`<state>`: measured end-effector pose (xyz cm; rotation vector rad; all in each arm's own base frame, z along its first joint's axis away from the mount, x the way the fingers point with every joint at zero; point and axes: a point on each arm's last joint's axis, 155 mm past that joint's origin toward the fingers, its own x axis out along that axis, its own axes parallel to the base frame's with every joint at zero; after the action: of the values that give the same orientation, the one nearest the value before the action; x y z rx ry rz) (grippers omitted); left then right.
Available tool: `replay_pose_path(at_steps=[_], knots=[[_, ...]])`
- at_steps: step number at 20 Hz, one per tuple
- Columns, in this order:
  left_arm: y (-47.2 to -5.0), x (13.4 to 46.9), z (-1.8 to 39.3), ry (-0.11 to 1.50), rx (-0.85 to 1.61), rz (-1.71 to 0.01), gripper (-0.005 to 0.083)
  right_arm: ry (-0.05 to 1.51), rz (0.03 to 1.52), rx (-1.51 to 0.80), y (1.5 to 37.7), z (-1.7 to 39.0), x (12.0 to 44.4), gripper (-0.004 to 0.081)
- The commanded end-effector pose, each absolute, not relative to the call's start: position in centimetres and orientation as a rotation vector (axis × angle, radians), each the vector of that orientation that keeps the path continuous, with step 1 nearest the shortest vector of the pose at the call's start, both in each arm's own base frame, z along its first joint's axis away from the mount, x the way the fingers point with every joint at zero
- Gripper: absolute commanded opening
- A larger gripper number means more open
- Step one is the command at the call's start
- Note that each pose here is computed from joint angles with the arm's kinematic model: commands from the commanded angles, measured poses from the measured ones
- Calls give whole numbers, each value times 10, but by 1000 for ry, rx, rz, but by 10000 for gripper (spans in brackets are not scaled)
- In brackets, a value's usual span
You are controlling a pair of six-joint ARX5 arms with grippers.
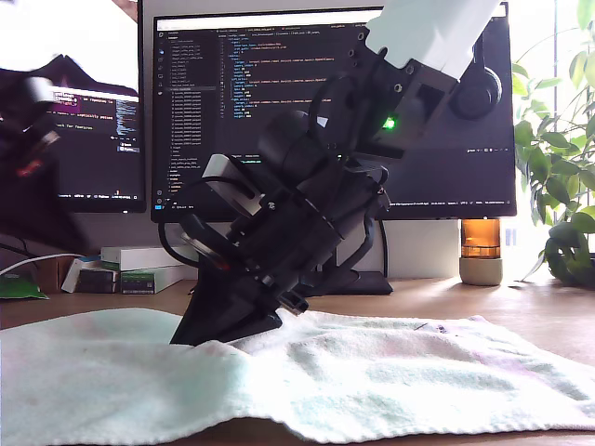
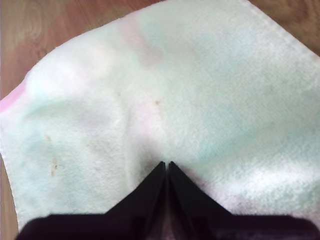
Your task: Fold the tea towel to a neat square and place it to the right
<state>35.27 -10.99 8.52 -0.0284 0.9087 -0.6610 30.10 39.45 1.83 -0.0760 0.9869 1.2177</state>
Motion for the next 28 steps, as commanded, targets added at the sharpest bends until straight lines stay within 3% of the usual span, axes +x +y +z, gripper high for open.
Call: replay_pose_path(at_steps=[1,9,19,28], knots=[[-113,344,58,983,-26,-669,-21,973,1253,-69,402,29,295,-13],[-95,350,48,995,-10,-614,-21,962,1265,-73,417,66,307,-13],[-97,345,4,1102,-68,-630,-22,787,1264,-119,437,84,326,-13],[-131,327,6,1141,-108,-739,-22,814,1279,-157,454,53,311,-13]])
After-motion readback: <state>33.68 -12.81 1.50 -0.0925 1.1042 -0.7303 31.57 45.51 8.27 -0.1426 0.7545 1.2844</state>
